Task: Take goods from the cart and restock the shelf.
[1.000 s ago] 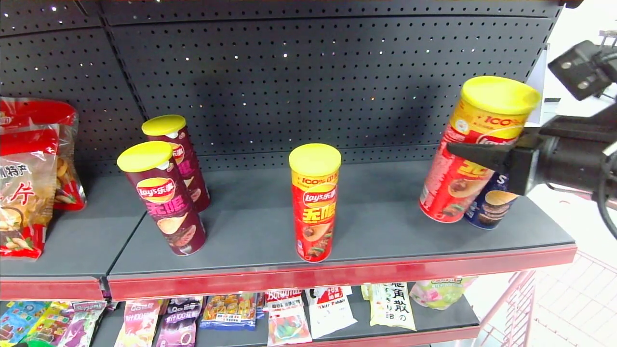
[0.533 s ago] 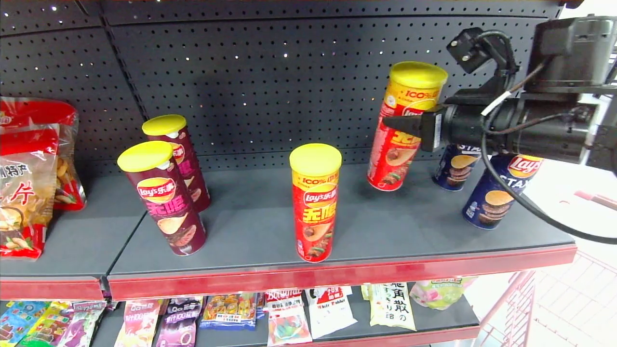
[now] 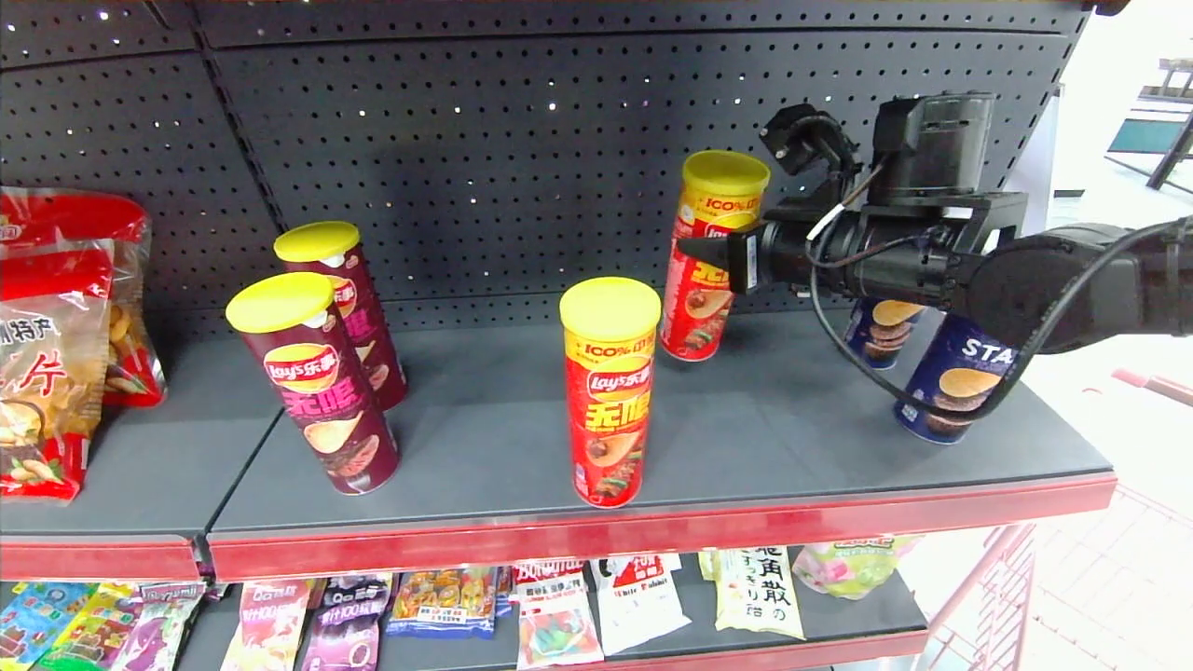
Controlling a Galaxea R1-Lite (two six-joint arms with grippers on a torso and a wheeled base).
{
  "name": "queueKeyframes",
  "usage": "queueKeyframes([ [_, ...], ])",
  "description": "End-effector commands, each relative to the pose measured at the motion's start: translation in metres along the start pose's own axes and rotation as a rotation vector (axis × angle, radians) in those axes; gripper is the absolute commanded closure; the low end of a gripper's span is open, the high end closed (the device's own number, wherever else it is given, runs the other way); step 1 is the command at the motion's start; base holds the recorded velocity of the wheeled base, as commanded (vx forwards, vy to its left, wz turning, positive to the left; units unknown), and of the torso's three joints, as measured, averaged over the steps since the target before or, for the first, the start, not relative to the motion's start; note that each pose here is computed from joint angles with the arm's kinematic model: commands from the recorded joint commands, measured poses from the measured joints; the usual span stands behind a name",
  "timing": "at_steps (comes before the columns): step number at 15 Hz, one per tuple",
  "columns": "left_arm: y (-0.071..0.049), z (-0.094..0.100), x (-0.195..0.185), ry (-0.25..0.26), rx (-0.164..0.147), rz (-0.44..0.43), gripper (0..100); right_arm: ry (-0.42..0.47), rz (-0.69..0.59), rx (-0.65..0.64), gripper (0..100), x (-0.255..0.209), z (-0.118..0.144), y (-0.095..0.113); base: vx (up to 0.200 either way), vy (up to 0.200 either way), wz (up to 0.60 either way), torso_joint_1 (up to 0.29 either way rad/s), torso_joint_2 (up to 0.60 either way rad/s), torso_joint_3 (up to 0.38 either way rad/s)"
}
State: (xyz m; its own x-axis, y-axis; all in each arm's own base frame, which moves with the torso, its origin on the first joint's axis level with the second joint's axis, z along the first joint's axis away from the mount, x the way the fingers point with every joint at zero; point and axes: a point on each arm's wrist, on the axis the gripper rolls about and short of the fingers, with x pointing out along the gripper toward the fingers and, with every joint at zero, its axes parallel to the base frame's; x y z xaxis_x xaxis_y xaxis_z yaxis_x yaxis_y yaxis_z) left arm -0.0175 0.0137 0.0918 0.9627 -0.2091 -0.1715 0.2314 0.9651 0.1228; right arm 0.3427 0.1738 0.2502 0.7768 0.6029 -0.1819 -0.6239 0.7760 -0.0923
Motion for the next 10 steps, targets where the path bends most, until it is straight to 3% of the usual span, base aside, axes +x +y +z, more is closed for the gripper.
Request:
queueKeyframes([
  [1,0.0,0.0,0.0,0.001,0.001,0.001,0,0.011,0.015,-0.001,100,0.005,0.0,0.004,0.0,0.0,0.0,0.0,0.0,0.0],
  [10,0.0,0.0,0.0,-0.005,0.001,0.003,0,0.069,0.073,0.02,100,0.029,-0.006,0.022,0.0,0.0,0.0,0.0,0.0,0.0],
])
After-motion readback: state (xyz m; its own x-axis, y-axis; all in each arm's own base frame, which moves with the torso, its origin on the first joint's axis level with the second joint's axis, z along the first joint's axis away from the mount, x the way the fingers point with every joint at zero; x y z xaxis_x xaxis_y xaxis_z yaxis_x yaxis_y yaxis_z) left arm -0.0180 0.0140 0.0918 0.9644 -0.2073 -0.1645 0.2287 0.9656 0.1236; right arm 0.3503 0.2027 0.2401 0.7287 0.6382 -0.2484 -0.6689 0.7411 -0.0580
